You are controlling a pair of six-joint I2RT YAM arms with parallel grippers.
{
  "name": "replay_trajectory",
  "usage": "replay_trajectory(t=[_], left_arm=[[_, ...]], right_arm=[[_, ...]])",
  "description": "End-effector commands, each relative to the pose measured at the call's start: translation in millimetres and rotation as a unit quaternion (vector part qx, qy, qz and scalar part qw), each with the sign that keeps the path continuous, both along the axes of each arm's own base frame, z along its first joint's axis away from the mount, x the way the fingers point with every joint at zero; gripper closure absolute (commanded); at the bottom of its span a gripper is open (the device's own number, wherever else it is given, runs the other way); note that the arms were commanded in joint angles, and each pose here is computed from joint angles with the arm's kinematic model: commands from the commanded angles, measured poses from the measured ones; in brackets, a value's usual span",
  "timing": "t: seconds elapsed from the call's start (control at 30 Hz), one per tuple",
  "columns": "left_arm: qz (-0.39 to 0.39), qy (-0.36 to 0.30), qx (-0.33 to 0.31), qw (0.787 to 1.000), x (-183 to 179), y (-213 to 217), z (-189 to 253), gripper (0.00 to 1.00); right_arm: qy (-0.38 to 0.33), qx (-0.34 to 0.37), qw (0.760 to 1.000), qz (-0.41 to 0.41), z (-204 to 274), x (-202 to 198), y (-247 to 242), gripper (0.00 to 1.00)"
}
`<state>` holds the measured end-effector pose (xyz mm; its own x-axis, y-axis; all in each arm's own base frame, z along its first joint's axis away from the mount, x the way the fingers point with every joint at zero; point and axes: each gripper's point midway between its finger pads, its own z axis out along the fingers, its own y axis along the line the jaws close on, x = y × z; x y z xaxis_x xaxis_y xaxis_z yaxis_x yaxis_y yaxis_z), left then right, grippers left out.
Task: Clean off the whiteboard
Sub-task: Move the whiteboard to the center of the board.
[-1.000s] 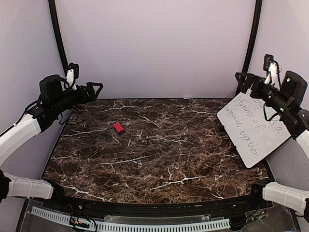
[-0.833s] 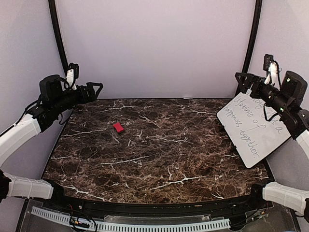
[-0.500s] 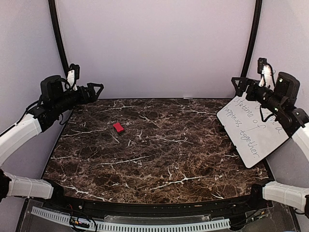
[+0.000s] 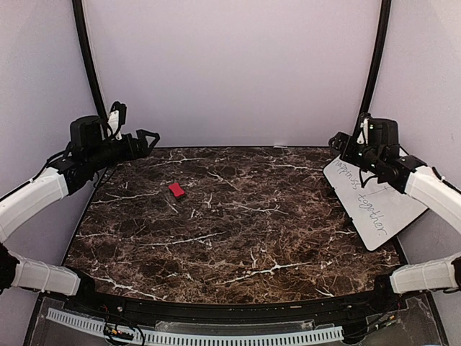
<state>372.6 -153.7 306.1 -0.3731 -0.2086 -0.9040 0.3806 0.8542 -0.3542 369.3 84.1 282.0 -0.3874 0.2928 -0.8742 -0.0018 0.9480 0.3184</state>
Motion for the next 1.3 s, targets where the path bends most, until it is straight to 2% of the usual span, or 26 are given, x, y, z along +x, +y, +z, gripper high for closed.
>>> replay_trajectory(t=[0.0, 0.33, 0.67, 0.87, 1.1, 1.27], left_arm=[[-0.007, 0.006, -0.006, 1.000, -3, -3, -7, 0.01], [-0.004, 0.016, -0.006, 1.000, -1, -3, -18, 0.01], [-0.006, 0.036, -0.011, 0.999, 1, -5, -31, 0.01], [-0.008, 0.038, -0.013, 0.999, 1, -6, -32, 0.01], [-0.011, 0.039, -0.016, 0.999, 0, -7, -32, 0.01], [-0.013, 0.039, -0.016, 0.999, 0, -8, -33, 0.01]], right_arm=[[0.006, 0.016, 0.995, -0.096, -14, 11, -7, 0.05], [0.069, 0.042, 0.976, -0.202, -74, 32, -2, 0.05], [0.148, 0.032, 0.945, -0.291, -137, 52, -1, 0.05], [0.157, 0.045, 0.927, -0.338, -160, 54, -6, 0.07], [0.177, 0.024, 0.902, -0.392, -182, 58, -13, 0.12], [0.179, 0.033, 0.897, -0.403, -195, 57, -13, 0.17]])
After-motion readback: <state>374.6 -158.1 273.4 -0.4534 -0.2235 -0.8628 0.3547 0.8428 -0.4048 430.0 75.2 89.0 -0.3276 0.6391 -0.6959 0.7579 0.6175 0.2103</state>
